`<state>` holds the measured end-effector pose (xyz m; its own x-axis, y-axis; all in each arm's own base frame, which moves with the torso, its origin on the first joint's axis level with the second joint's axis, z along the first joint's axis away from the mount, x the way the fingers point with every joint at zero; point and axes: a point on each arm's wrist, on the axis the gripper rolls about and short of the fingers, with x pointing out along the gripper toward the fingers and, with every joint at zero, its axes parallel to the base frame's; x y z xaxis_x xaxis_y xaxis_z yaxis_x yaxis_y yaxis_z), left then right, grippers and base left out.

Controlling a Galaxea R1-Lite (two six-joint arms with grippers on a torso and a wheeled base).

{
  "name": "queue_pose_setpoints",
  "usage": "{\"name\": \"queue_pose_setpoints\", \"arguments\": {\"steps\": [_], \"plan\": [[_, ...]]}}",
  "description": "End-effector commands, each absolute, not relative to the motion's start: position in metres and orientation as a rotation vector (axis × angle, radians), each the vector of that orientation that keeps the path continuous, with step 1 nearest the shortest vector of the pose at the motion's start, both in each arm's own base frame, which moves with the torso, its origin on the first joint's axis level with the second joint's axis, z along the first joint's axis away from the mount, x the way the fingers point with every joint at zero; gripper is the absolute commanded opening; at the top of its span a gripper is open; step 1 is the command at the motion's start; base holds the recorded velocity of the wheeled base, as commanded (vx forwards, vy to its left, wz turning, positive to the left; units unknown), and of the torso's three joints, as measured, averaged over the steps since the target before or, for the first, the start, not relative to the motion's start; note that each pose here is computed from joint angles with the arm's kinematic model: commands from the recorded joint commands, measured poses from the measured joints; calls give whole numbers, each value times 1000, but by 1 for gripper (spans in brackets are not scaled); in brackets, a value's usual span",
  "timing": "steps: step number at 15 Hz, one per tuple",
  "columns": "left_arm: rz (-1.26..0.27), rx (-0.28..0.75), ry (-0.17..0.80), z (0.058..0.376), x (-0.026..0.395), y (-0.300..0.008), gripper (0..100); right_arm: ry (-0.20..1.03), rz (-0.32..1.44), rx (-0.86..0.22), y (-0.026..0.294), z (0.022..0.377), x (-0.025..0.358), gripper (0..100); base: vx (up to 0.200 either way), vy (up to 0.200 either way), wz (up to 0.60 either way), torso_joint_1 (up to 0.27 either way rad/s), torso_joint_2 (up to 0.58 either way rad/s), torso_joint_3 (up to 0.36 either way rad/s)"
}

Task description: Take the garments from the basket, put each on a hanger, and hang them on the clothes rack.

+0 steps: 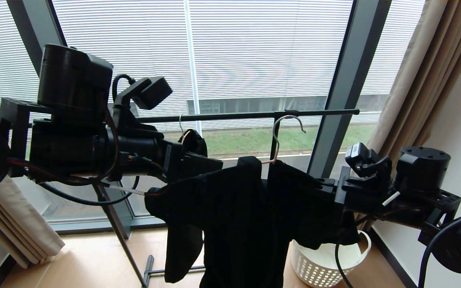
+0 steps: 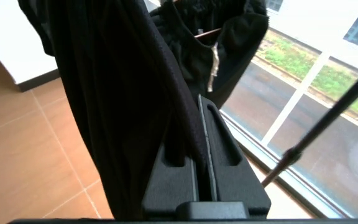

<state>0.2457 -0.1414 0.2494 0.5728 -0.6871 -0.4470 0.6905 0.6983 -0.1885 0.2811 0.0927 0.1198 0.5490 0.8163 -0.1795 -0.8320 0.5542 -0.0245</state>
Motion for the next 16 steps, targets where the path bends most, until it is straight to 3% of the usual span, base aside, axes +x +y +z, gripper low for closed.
{"name": "queue_pose_setpoints", "arguments": {"steps": [1,5,8,16], "plan": [[-798,-37,546,239,252,-109,100,150,957,-122,78,118,284,0,0,0,0,0,0,0],[-905,-125,521,208,258,-79,100,131,993,-131,59,116,288,0,0,0,0,0,0,0],[-970,-68,534,172,251,-77,100,126,984,-130,55,117,291,0,0,0,0,0,0,0],[-991,-82,663,136,257,-86,100,121,977,-131,54,118,291,0,0,0,0,0,0,0]]}}
